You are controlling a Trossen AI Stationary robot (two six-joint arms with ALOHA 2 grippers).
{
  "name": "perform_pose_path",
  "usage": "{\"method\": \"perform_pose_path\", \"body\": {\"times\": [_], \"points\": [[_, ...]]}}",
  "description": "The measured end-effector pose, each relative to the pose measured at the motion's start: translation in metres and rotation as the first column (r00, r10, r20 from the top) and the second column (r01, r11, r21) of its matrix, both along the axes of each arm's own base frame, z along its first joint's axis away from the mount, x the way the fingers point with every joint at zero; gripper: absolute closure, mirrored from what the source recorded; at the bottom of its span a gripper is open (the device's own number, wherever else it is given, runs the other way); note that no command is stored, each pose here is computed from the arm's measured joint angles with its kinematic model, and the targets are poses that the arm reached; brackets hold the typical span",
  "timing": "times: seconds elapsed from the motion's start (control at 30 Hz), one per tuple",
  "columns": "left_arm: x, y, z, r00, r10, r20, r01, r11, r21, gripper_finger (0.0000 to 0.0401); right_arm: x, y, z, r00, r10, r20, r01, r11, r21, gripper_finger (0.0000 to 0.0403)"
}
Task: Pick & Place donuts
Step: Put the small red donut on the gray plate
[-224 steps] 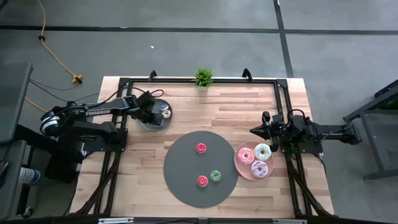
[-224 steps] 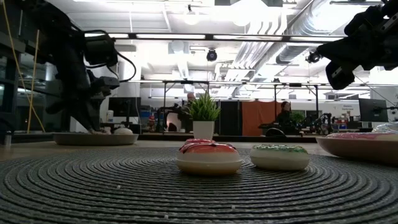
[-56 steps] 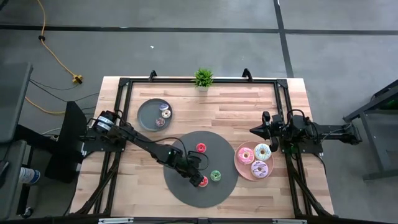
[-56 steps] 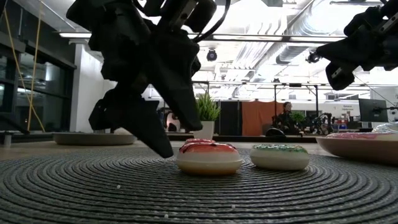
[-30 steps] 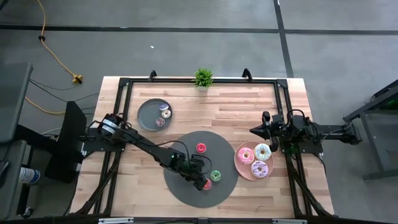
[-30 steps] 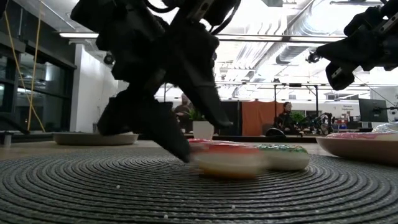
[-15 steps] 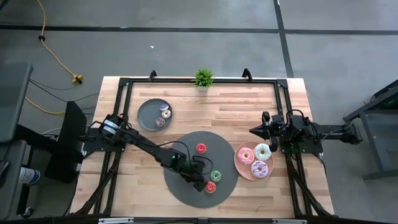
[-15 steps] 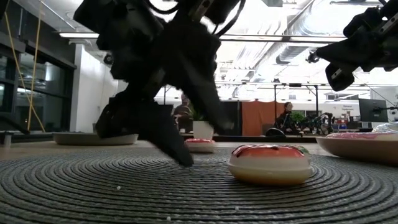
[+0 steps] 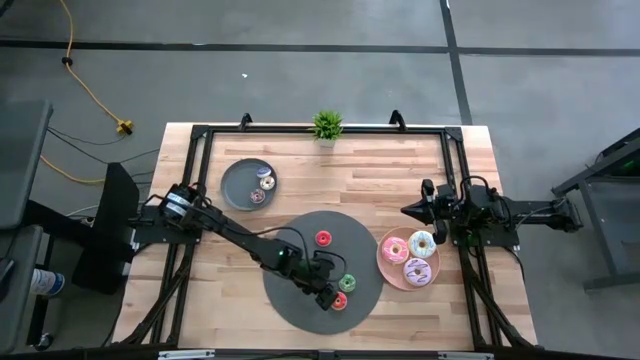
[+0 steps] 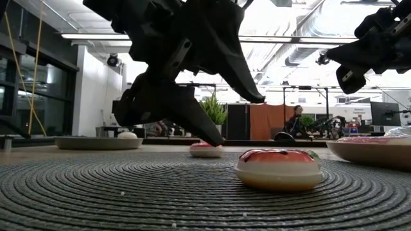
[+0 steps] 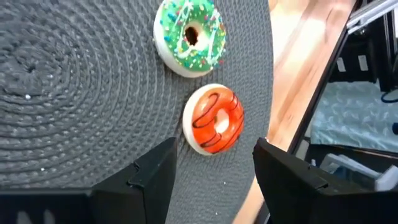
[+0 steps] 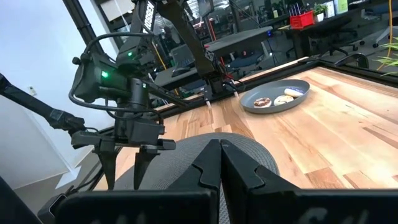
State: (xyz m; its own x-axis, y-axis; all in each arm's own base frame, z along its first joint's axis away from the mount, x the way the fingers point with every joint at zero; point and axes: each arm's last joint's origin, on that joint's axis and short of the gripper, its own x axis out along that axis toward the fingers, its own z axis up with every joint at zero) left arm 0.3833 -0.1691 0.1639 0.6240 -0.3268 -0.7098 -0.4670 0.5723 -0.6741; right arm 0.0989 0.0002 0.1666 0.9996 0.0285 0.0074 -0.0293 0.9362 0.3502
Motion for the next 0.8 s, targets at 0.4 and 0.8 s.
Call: {"method": "perform_pose_path", "body": {"times": [0.4, 0.8], "points": [[0.0, -0.001, 0.0, 1.0, -0.003, 0.011, 0.003, 1.0, 0.019, 0.0134, 0.0, 0.0, 0.0, 1.0, 0.0, 0.0, 0.0, 1.0, 0.0, 0.0402], [0.018, -0.01, -0.005, 0.998, -0.056, -0.015, 0.056, 0.998, 0.009, 0.0137, 0.0, 0.0, 0.0, 1.0, 0.0, 0.0, 0.0, 1.0, 0.0, 0.0402]]}}
